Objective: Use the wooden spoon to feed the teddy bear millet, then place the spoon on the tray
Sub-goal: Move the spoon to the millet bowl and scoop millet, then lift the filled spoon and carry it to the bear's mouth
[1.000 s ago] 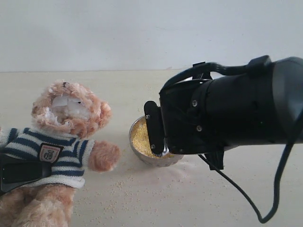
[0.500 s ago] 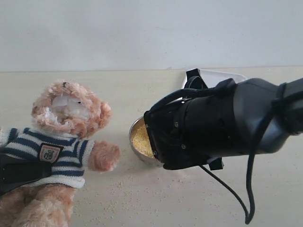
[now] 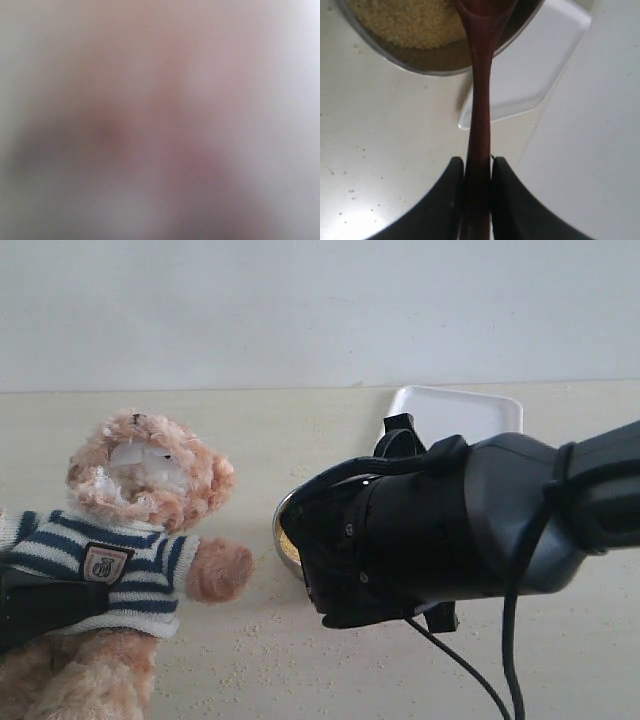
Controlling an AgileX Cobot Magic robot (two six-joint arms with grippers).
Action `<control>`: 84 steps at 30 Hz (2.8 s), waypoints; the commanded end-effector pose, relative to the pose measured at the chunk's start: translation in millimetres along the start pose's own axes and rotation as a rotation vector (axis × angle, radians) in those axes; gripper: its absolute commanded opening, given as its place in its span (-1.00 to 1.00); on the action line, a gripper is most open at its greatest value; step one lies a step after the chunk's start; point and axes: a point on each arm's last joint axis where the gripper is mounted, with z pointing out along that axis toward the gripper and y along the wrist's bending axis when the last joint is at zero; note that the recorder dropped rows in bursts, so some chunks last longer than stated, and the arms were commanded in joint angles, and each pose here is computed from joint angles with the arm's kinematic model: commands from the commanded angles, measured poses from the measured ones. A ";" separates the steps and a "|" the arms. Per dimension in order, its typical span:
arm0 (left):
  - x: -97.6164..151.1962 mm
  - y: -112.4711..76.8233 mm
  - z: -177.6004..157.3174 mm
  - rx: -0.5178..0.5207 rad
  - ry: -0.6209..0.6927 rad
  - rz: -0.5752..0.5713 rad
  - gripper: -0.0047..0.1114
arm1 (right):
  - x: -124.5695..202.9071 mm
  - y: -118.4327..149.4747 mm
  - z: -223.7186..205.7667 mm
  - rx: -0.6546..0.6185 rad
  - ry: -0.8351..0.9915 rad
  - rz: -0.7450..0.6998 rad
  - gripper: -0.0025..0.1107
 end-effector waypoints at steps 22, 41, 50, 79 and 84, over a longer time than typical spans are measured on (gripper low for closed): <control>-1.0 -2.3 -0.9 0.018 -0.019 0.002 -0.83 | 5.2 -38.5 -12.3 -0.440 -0.031 0.418 -0.89; -1.0 -2.3 -0.9 0.018 -0.019 0.002 -0.83 | 55.8 -67.6 -57.9 -0.552 -0.216 0.618 -0.89; -1.0 -2.3 -0.9 0.018 -0.019 0.002 -0.83 | 86.5 -72.2 -97.0 -0.526 -0.286 0.615 -0.89; -0.8 -2.3 -0.9 0.018 -0.017 0.003 -0.83 | 25.3 -97.7 -174.2 -0.505 -0.570 0.519 -0.89; -0.8 -2.3 -0.9 0.018 -0.017 0.003 -0.83 | 23.1 -94.1 -175.3 -0.585 -0.590 0.521 -0.89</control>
